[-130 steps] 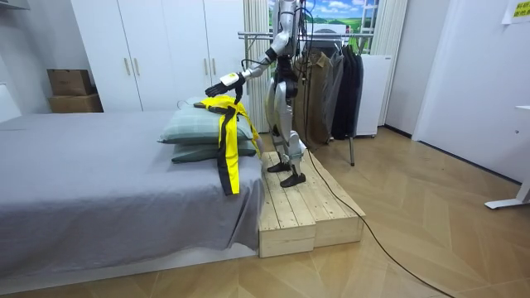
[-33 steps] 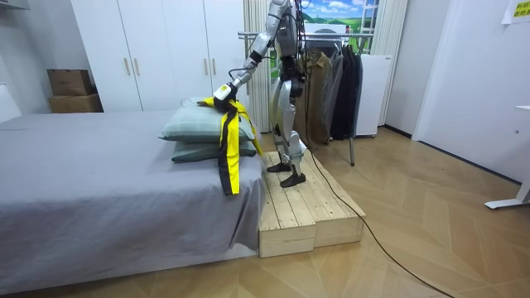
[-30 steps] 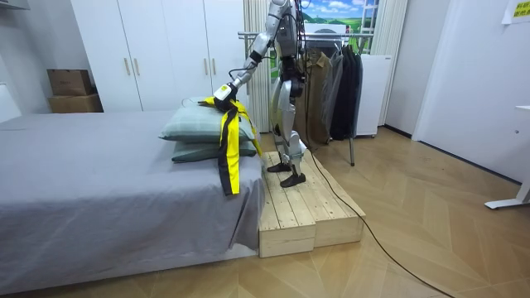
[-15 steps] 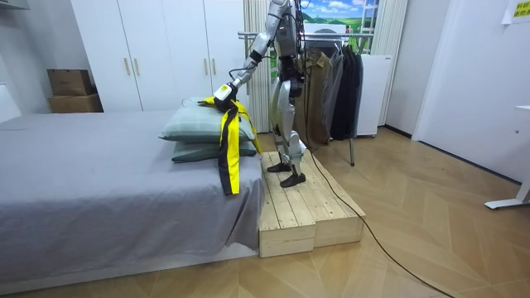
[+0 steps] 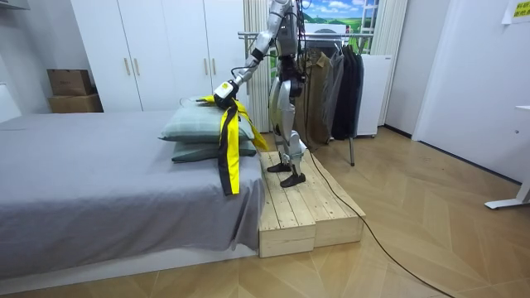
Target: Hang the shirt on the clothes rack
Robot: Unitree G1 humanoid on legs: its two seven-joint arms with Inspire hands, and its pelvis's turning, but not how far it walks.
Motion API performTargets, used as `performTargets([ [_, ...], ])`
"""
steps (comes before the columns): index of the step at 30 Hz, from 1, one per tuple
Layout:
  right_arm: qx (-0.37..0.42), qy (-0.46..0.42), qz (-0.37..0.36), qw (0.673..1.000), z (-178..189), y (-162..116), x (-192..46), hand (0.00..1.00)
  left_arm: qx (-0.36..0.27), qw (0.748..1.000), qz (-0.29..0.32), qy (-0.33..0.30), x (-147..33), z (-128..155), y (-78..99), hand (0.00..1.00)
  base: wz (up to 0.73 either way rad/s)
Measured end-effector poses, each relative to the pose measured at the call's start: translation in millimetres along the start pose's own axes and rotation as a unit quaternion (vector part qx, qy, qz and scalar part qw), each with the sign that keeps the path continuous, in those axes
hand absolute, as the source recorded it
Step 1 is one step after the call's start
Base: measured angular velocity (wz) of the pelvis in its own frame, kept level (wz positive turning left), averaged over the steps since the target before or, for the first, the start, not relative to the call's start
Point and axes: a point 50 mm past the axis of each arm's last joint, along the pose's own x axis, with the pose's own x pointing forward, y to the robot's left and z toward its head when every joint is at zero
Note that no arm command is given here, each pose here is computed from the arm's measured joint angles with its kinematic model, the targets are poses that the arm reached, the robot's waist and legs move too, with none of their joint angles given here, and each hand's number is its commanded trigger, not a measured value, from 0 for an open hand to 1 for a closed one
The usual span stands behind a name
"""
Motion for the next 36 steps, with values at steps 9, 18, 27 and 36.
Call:
performTargets([
  [9, 0.001, 0.008, 0.001, 1.000, -7, -3, -1, 0.00, -0.037, 0.997, 0.025, -0.059, -16.0, 4, -9.6, 1.00, 0.11],
  [18, 0.020, 0.021, -0.002, 1.000, -17, -10, -3, 0.00, -0.082, 0.990, 0.037, -0.112, -32.7, 15, -7.8, 1.00, 0.12],
  [27, 0.036, 0.045, 0.003, 0.998, -28, -14, -5, 0.00, -0.124, 0.977, 0.058, -0.162, -40.4, 33, 4.8, 1.00, 0.01],
  [36, 0.034, 0.059, 0.002, 0.998, -34, -19, -6, 0.00, -0.160, 0.949, 0.108, -0.250, -54.4, 70, 36.2, 1.00, 0.00],
])
